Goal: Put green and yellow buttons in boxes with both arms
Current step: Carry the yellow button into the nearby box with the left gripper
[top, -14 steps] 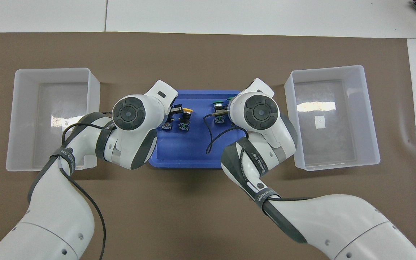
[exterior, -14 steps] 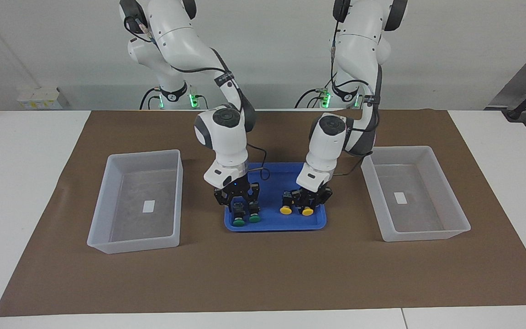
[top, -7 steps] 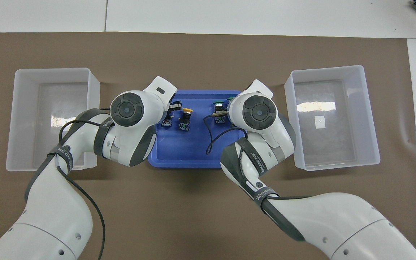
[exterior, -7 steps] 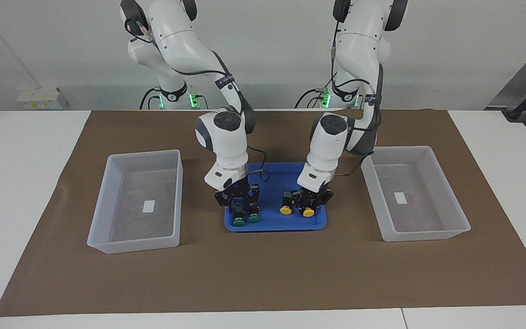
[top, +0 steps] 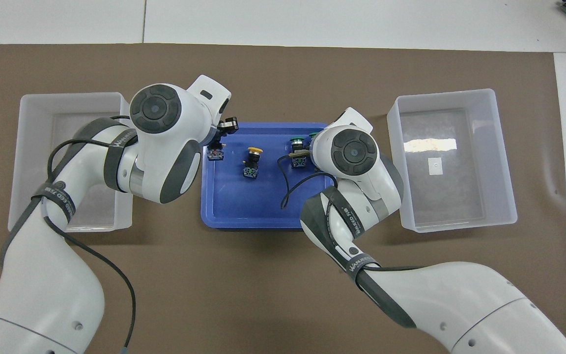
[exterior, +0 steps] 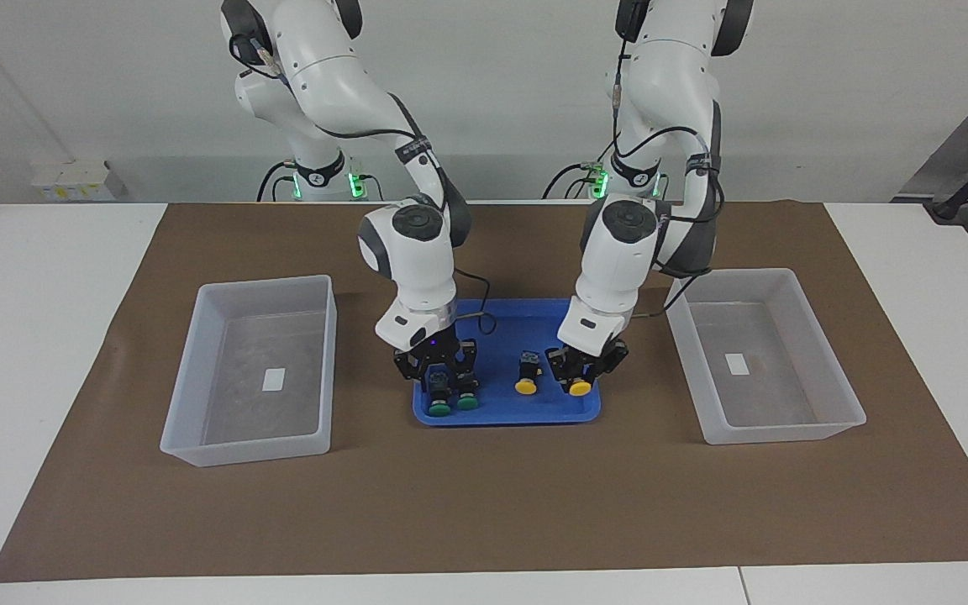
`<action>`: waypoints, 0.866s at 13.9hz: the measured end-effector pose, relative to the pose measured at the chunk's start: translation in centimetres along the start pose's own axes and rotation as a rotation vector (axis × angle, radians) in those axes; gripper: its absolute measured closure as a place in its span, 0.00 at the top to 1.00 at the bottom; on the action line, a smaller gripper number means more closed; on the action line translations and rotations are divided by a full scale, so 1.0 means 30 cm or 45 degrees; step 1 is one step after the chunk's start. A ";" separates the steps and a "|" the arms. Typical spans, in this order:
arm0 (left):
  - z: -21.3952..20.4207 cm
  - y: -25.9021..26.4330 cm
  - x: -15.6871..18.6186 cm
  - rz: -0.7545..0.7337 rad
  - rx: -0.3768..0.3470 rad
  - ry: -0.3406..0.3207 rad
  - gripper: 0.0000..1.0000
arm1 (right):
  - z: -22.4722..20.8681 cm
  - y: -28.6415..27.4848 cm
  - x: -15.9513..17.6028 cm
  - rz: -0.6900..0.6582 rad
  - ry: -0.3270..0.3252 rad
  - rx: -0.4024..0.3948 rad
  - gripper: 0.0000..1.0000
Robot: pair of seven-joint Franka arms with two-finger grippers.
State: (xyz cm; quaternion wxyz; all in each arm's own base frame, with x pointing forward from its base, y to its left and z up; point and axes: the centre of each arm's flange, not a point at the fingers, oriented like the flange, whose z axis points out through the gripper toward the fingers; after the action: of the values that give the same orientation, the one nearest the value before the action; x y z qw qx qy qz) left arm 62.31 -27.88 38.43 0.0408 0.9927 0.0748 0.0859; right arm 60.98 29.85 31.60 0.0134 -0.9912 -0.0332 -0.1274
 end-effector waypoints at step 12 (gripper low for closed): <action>-0.251 -0.764 0.350 0.094 0.093 -0.071 0.40 | 0.043 -0.004 0.005 -0.025 0.051 0.010 0.56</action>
State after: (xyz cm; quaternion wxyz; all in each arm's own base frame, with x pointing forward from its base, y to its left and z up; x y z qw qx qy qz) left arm 67.96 -3.14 45.40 0.0033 0.9976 0.0401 0.0568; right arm 61.43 30.02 30.38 0.0166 -0.9880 -0.0434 -0.1471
